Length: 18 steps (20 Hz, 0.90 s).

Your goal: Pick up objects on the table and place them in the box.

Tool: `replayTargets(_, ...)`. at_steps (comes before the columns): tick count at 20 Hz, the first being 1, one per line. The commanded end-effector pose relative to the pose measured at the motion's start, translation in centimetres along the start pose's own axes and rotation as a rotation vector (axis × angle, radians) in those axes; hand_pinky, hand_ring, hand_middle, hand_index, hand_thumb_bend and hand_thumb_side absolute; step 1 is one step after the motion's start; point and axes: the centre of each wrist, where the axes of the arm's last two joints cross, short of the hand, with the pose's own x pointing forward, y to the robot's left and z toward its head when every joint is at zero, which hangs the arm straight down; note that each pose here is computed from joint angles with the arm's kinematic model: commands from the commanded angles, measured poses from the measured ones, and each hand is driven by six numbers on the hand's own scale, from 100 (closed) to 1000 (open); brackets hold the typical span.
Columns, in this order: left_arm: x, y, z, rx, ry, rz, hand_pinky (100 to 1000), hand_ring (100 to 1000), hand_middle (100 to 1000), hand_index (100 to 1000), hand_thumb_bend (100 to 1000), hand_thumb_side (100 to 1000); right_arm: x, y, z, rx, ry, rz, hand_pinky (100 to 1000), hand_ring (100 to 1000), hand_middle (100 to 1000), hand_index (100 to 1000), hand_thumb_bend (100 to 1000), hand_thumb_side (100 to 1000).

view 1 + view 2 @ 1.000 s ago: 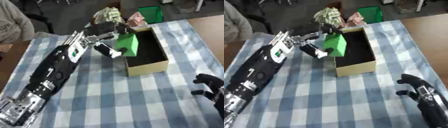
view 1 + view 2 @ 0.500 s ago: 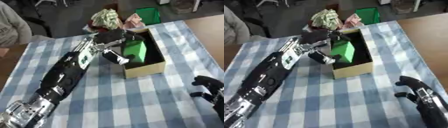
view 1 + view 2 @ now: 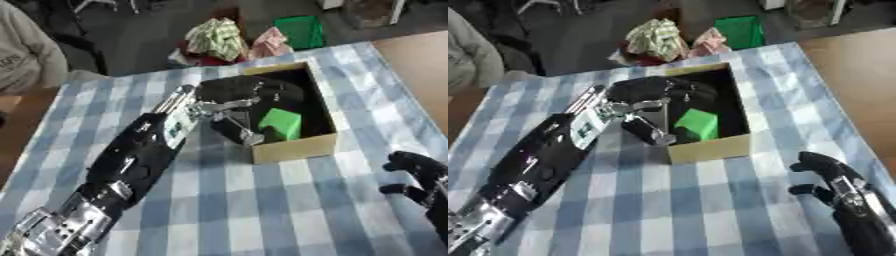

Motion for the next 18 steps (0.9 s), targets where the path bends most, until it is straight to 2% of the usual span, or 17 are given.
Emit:
replayTargets(1,-0.1,2.0,0.5,0.008,-0.014,-0.030,917,930,965,1000,100,501,0.5,-0.3,-0.2,0.000,-0.019,0.006,654,1000,678,832,100,787)
replayTargets(7,0.7,3.6,1.8,0.116,-0.033,0.026,888,886,905,966,100,356,0.5,-0.5,0.0,-0.012,-0.021,0.009,654,1000,678,832,100,768)
replayTargets(11,2.8,5.3,4.0,0.248,-0.061,0.138,863,823,842,940,100,249,0.6,-0.9,0.2,-0.034,-0.026,0.017,654,1000,678,832,100,745)
replayTargets(14,5.1,6.2,6.2,0.333,-0.061,0.303,849,796,811,921,100,261,0.6,-1.4,0.5,-0.063,-0.029,0.025,653,1000,678,831,100,732)
replayTargets(18,8.2,6.4,9.5,0.477,-0.051,0.543,827,753,757,874,100,354,0.8,-2.1,0.9,-0.116,-0.037,0.038,653,1000,678,831,100,696)
